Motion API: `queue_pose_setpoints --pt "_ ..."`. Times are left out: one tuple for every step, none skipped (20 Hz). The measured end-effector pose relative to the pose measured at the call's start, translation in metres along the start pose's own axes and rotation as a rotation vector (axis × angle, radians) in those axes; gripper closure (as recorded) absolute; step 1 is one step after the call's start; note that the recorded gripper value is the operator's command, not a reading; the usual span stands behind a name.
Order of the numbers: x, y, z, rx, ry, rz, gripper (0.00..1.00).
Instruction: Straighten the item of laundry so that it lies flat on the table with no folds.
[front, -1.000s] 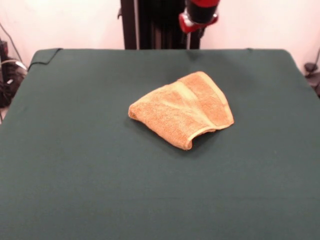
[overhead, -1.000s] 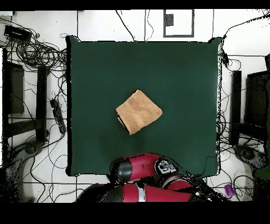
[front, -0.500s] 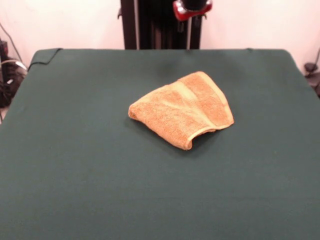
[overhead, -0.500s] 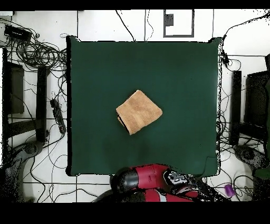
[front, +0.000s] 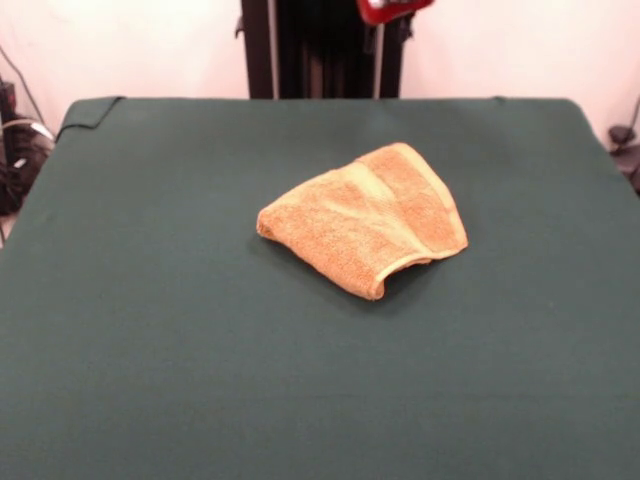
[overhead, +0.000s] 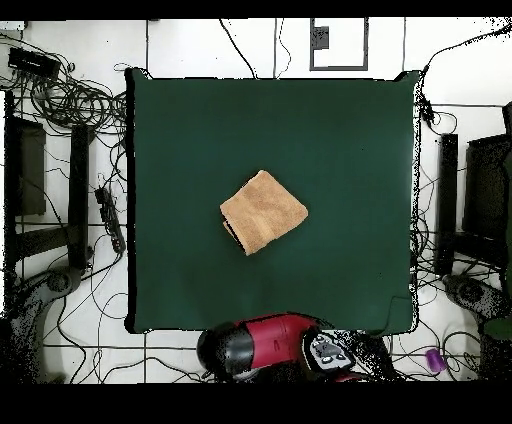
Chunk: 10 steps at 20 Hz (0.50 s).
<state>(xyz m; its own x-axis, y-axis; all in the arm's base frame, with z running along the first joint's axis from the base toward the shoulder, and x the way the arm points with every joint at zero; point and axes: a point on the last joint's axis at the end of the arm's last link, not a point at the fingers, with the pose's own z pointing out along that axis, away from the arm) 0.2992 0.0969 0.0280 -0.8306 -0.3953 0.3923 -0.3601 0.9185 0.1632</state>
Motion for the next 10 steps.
queue_pose_setpoints --pt "-0.003 0.000 -0.003 0.002 -0.010 0.000 0.00" --pt "-0.006 0.001 -0.006 0.003 -0.020 -0.001 0.00" --pt "-0.010 0.001 -0.011 0.004 -0.034 -0.001 0.00" --pt "-0.015 0.004 -0.014 0.003 -0.048 -0.007 0.00" --pt "-0.019 0.006 -0.017 0.002 -0.062 -0.012 0.00" --pt "-0.024 0.008 -0.021 0.001 -0.076 -0.017 0.00" --pt "-0.026 0.010 -0.022 0.000 -0.087 -0.023 0.00" --pt "-0.029 0.011 -0.023 0.000 -0.098 -0.028 0.00" --pt "-0.032 0.013 -0.024 -0.001 -0.109 -0.034 0.00" --pt "-0.034 0.014 -0.025 -0.002 -0.120 -0.039 0.00"
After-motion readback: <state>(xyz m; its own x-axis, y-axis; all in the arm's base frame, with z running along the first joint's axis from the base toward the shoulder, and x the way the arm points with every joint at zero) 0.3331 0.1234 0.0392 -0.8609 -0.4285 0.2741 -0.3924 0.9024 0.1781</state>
